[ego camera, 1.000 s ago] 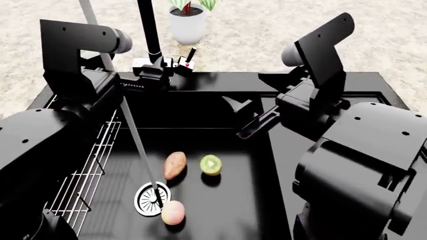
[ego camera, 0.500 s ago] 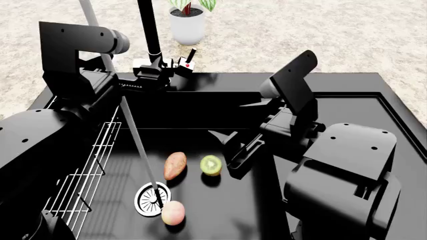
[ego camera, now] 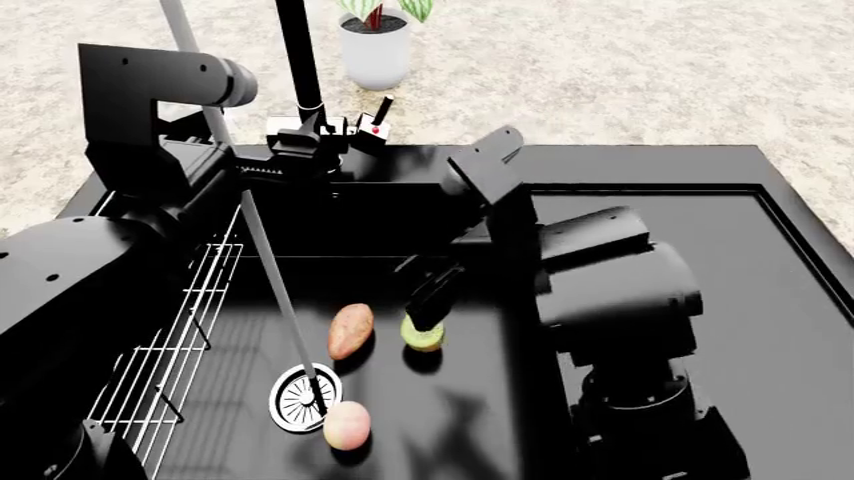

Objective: Pick the apricots and kiwis from the sink and place them in one bowl. Place the sweet potato in the other bowl. Then turn off the sink faucet.

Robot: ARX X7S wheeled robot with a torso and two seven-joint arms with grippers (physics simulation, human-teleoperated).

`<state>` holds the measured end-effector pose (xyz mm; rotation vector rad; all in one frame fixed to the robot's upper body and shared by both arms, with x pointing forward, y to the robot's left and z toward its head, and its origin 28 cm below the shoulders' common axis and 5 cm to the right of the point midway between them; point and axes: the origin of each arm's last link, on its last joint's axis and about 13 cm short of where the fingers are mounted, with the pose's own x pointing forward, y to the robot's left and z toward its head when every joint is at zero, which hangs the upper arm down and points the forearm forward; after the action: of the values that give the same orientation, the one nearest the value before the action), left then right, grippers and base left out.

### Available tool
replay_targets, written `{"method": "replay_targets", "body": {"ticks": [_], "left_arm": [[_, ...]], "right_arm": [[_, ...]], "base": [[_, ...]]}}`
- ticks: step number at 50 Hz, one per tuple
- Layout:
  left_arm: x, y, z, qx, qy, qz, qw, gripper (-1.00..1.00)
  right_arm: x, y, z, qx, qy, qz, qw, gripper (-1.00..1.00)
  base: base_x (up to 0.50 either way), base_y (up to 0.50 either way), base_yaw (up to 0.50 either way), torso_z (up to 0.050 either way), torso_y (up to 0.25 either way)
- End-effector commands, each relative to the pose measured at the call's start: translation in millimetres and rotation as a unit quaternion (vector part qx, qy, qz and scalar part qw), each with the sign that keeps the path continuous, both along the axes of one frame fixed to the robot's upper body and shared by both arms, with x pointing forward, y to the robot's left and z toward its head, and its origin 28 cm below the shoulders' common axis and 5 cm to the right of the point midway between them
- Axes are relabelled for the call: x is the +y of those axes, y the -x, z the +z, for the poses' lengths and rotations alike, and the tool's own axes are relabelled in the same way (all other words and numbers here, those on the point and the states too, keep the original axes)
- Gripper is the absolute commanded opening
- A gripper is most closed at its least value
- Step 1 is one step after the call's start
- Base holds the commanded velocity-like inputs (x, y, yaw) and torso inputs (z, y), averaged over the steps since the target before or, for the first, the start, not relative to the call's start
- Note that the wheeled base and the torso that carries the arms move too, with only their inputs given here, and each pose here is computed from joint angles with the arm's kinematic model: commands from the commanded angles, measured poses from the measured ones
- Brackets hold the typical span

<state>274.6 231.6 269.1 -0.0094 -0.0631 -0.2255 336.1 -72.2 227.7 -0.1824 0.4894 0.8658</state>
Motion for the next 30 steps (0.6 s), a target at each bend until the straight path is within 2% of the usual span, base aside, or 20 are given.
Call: {"method": "replay_targets", "body": {"ticks": [1,14,30], "left_arm": [[0.0,-2,-1,0.001,0.000,0.003,1.000,1.00],[1.9,-3,0,0.002,0.005,0.004,1.000,1.00],[3.5,-5,-3,0.005,0.007,0.005,1.000,1.00]], "right_arm": [[6.0,-12,-17,0.048,0.002,-0.012,0.999,1.00],[3.5,-14,-34,0.088,0.040,-0.029,0.995,1.00],[3.4,-31,-55,0.116,0.046,-0.027,0.992,1.00]], "base": [[0.00,0.00,0.00,0.000,0.000],[0.00,0.00,0.00,0.000,0.000],[0.00,0.00,0.00,0.000,0.000]]}}
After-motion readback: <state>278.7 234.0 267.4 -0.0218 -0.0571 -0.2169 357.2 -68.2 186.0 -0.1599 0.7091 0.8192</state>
